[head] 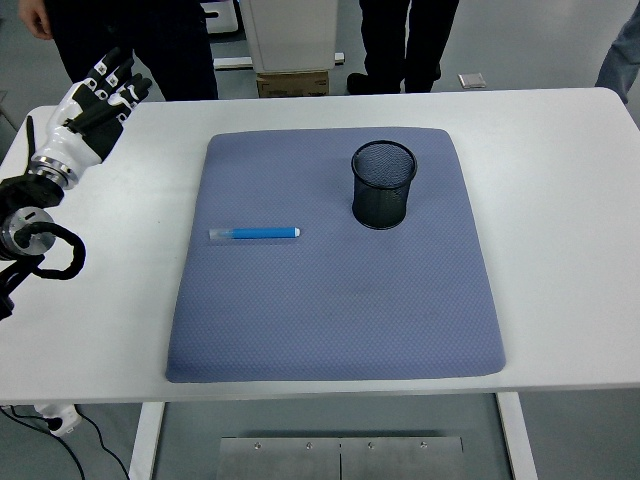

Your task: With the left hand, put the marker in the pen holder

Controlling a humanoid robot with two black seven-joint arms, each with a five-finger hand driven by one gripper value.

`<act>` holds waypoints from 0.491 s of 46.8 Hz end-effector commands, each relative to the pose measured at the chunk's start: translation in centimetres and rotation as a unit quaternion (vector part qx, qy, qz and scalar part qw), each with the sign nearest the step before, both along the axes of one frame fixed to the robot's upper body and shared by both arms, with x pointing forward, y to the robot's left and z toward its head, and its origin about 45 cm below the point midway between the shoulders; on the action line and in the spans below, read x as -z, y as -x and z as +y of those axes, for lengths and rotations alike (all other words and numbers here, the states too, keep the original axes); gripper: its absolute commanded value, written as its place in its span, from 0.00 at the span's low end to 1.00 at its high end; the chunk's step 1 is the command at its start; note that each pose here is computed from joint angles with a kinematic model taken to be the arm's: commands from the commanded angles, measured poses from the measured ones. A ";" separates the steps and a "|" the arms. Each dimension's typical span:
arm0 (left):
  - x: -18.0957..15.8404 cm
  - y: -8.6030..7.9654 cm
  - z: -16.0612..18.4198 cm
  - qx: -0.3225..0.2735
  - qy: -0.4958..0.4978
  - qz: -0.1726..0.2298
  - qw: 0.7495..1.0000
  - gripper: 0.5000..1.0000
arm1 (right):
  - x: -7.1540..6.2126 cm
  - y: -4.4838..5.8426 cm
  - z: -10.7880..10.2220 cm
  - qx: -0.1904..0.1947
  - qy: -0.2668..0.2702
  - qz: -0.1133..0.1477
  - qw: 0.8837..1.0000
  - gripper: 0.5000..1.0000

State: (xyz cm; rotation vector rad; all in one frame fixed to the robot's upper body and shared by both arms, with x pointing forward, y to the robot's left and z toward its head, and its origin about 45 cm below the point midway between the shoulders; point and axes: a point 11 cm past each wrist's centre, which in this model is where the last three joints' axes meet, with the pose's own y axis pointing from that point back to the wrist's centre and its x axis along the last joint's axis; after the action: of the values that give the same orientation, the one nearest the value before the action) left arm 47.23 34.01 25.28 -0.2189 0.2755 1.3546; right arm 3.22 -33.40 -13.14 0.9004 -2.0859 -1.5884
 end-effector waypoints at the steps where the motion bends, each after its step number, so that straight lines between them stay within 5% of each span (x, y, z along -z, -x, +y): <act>1: -0.4 -0.5 -1.1 0.026 -0.044 0.004 0.999 1.00 | 0.0 0.0 0.0 0.000 0.000 0.000 1.000 1.00; 13: -2.8 -1.7 -4.2 0.102 -0.165 0.000 0.981 1.00 | 0.0 0.0 0.0 0.000 0.000 0.000 1.000 1.00; 23: -2.8 -0.7 -7.5 0.193 -0.275 0.003 0.942 1.00 | 0.0 0.0 0.0 0.000 0.000 0.000 1.000 1.00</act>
State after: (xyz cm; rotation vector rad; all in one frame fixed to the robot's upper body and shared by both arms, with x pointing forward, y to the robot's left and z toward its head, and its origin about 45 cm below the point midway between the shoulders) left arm 48.28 27.49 28.02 0.2477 -0.0229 1.0471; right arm 3.20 -33.41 -13.14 0.8999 -2.0859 -1.5880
